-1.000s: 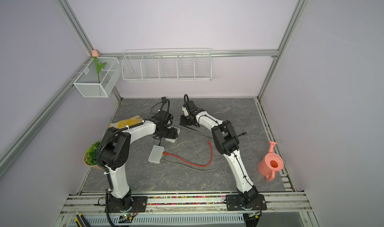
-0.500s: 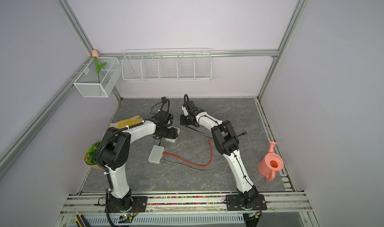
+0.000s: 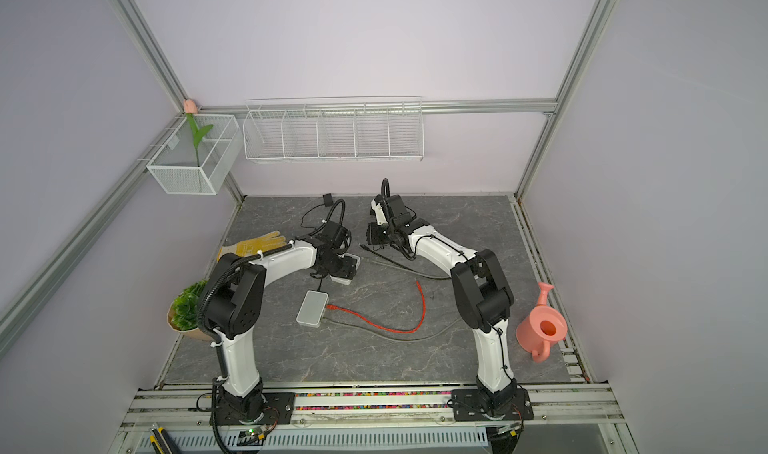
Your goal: Insert the plug into the switch port
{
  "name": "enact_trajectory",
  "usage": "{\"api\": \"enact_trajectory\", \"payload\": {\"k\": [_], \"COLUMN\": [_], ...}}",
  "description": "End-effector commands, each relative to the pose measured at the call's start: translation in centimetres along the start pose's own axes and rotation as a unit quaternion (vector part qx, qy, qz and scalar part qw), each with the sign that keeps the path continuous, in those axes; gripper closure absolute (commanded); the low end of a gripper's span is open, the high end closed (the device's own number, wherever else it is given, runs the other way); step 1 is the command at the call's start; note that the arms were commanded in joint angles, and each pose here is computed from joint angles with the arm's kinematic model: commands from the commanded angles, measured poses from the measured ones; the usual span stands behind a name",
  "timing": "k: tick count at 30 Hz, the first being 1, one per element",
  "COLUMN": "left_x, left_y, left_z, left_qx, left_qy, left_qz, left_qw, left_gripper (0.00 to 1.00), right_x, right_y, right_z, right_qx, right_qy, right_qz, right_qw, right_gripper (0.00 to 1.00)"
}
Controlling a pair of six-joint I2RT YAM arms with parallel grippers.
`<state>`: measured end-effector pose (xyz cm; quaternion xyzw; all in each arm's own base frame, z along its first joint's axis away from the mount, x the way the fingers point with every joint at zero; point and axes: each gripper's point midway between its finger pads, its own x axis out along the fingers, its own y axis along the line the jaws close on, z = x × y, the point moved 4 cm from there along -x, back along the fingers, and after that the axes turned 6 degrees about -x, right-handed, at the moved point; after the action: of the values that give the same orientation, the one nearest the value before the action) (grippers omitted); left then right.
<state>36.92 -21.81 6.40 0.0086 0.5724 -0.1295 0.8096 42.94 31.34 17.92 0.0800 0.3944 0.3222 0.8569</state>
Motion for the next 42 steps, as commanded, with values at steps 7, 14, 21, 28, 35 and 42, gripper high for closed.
{"api": "enact_trajectory", "payload": {"k": [7,14,21,28,35,42], "left_x": [-1.3,-8.2,-13.2,-14.5,-14.7,-15.0], "left_y": [0.1,-0.4,-1.3,-1.9,-1.8,-2.4], "left_z": [-0.3,1.6,2.2,2.3,1.7,2.1], "left_qx": [0.015,0.004,0.006,0.018,0.015,0.013], "left_qy": [-0.021,-0.133,-0.188,-0.197,-0.200,-0.206], "left_qz": [0.009,-0.021,-0.060,-0.080,-0.088,-0.109], "left_qw": [1.000,0.991,0.980,0.977,0.976,0.972], "left_gripper": [0.85,0.96,0.85,0.78,0.77,0.72], "right_x": [-6.6,-12.7,-17.7,-17.3,-15.4,-17.9], "right_y": [1.0,0.8,-0.3,-1.2,-1.6,-2.4], "right_z": [0.8,-0.6,-1.8,-2.3,-3.5,-4.8], "right_qx": [-0.033,-0.067,-0.093,-0.073,-0.059,-0.035], "right_qy": [-0.064,-0.077,-0.095,-0.089,-0.050,-0.010], "right_qz": [0.008,-0.030,-0.095,-0.092,-0.077,-0.132], "right_qw": [0.997,0.994,0.987,0.989,0.994,0.991], "right_gripper": [0.93,0.93,0.92,0.93,0.89,0.44]}}
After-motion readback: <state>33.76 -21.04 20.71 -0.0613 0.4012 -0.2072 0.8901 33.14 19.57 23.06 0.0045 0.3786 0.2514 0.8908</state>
